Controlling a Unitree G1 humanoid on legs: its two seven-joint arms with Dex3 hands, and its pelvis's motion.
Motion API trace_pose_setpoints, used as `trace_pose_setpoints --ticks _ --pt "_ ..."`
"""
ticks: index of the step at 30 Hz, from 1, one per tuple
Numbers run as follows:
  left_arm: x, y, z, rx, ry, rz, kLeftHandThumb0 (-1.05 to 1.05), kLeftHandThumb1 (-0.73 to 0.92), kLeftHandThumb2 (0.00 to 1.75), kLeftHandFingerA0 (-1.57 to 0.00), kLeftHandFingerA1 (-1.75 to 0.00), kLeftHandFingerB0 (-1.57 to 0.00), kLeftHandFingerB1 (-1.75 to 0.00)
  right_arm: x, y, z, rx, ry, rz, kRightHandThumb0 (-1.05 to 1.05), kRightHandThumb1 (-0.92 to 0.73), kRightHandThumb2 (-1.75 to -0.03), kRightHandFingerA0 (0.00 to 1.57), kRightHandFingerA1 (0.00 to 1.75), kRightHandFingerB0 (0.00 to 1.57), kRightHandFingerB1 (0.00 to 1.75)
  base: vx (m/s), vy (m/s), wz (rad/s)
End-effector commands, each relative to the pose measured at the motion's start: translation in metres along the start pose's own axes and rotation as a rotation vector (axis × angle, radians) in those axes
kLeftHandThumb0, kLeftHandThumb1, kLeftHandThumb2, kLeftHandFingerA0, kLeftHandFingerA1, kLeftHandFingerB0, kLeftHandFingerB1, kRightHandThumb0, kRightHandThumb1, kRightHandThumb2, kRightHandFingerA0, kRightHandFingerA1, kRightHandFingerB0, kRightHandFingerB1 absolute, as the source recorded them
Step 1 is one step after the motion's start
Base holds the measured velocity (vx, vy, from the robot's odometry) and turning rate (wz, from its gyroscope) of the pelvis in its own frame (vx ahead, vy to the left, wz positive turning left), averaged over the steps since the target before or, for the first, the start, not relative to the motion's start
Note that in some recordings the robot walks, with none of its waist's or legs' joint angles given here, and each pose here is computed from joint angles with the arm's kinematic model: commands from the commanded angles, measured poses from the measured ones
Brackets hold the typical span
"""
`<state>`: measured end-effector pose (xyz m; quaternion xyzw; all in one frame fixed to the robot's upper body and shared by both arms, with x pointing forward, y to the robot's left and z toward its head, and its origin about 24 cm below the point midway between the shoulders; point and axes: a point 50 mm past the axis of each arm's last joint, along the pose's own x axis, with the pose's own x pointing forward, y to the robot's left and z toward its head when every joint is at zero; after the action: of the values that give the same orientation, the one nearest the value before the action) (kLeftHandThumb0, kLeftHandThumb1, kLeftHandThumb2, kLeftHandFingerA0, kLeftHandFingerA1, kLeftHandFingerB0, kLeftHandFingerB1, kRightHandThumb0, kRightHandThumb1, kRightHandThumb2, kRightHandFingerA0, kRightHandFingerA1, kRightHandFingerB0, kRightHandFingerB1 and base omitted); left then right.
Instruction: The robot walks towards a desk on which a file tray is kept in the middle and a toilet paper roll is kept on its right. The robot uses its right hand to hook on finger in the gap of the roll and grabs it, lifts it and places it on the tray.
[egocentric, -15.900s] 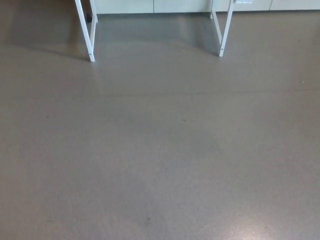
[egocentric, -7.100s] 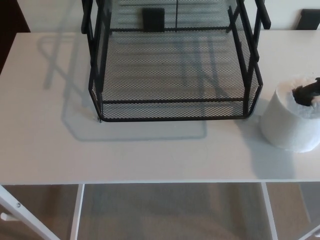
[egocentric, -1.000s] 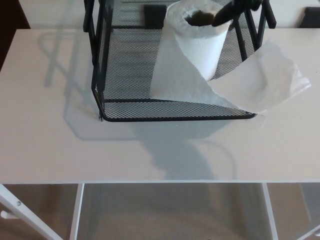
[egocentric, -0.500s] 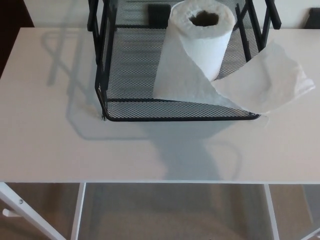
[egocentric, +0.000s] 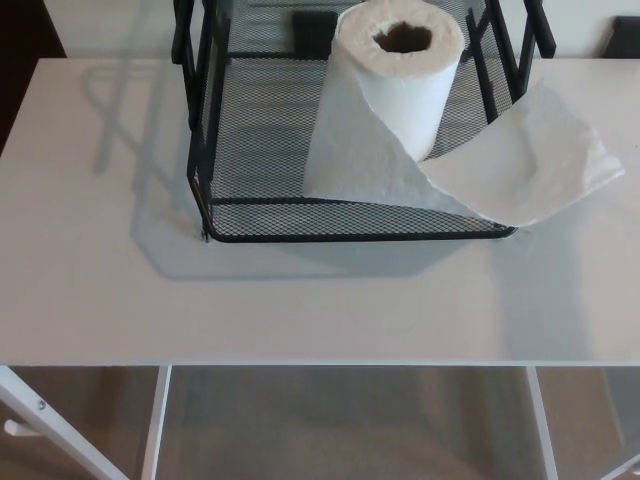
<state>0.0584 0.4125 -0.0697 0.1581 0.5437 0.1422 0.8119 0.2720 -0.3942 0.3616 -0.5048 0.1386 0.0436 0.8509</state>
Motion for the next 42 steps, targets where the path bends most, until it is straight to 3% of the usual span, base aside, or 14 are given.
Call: trace_pose_setpoints --ticks 1,7,11,12,13,16,18,19,28,33,34,35,38,42 --pt "-0.004 0.014 0.005 0.031 -0.016 0.035 -0.93 0.69 1.24 -0.39 -0.8 -0.28 -0.7 -0.135 0.064 -0.201 0.644 0.1 -0.897 -0.69 -0.65 -0.61 0.99 0.61 0.39 0.34 0.0 0.0 0.0" --pt "-0.003 0.009 0.003 0.012 -0.016 0.023 -1.02 0.92 0.69 -0.34 -0.88 -0.3 -0.77 -0.118 0.166 -0.254 0.985 0.268 -1.146 -0.52 -0.63 -0.59 0.83 0.6 0.36 0.34 0.0 0.0 0.0" --pt "-0.003 0.01 0.003 0.038 -0.023 0.024 -1.04 0.92 0.73 -0.32 -0.87 -0.29 -0.76 -0.113 0.201 -0.265 1.177 0.327 -1.281 -0.63 -0.55 -0.87 0.63 0.7 0.23 0.44 0.0 0.0 0.0" --pt "-0.003 0.01 0.003 0.043 -0.024 0.023 -0.95 0.7 1.25 -0.39 -0.8 -0.24 -0.68 -0.113 0.209 -0.267 1.23 0.343 -1.312 -0.56 -0.67 -0.6 0.61 0.62 0.27 0.3 0.0 0.0 0.0" --pt "-0.004 0.01 0.001 0.015 -0.014 0.028 -1.01 0.92 0.67 -0.32 -0.88 -0.31 -0.77 -0.114 0.229 -0.271 1.297 0.391 -1.34 -0.58 -0.69 -0.61 0.45 0.76 0.22 0.29 0.0 0.0 0.0" --pt "-0.005 0.011 -0.001 0.009 -0.015 0.03 -1.05 0.67 1.02 -0.32 -0.82 -0.3 -0.74 -0.112 0.255 -0.271 1.345 0.467 -1.378 -0.57 -0.68 -0.6 0.76 1.51 0.3 0.36 0.0 0.0 0.0" --pt "-0.005 0.011 -0.001 0.006 -0.025 0.027 -1.04 0.67 1.06 -0.36 -0.82 -0.3 -0.74 -0.109 0.262 -0.27 1.271 0.574 -1.328 -0.65 -0.75 -0.6 0.13 1.21 0.28 0.32 0.0 0.0 0.0" --pt "-0.004 0.011 0.002 0.01 -0.033 0.027 -1.03 0.67 1.04 -0.34 -0.81 -0.3 -0.73 -0.107 0.268 -0.271 1.325 0.581 -1.309 -0.62 -0.71 -0.62 0.13 0.62 0.22 0.31 0.0 0.0 0.0" --pt "-0.003 0.009 0.002 0.013 -0.035 0.04 -1.03 0.69 1.04 -0.36 -0.82 -0.31 -0.74 -0.085 0.344 -0.269 1.761 0.644 -0.944 -0.65 -0.71 -0.73 0.0 0.09 0.01 0.33 0.0 0.0 0.0" --pt "-0.003 0.009 0.003 -0.033 -0.038 0.032 -1.01 0.69 1.04 -0.3 -0.8 -0.26 -0.72 -0.086 0.354 -0.268 2.017 0.636 -1.086 -0.57 -0.64 -0.6 0.0 0.38 0.33 0.54 0.0 0.0 0.0" --pt "-0.003 0.009 0.003 -0.012 -0.037 0.04 -1.02 0.69 1.06 -0.33 -0.81 -0.29 -0.73 -0.094 0.357 -0.268 1.827 0.759 -1.044 -0.61 -0.63 -0.59 0.84 1.31 0.5 0.69 0.0 0.0 0.0" --pt "-0.003 0.011 0.003 0.019 -0.032 0.047 -1.01 0.92 0.73 -0.29 -0.87 -0.29 -0.76 -0.094 0.36 -0.266 1.62 0.864 -0.976 -0.62 -0.51 -0.83 0.69 0.93 0.1 0.52 0.0 0.0 0.0" --pt "-0.003 0.01 0.004 0.017 -0.033 0.047 -1.02 0.7 1.06 -0.34 -0.82 -0.31 -0.74 -0.093 0.364 -0.266 1.436 0.925 -0.795 -0.58 -0.7 -0.62 0.81 1.32 0.39 0.47 0.0 0.0 0.0" --pt "-0.003 0.011 0.006 -0.003 -0.043 0.035 -1.01 0.7 1.06 -0.31 -0.8 -0.28 -0.73 -0.081 0.365 -0.262 1.24 0.996 -0.561 -0.69 -0.77 -0.62 0.46 0.9 0.39 0.43 0.0 0.0 0.0"
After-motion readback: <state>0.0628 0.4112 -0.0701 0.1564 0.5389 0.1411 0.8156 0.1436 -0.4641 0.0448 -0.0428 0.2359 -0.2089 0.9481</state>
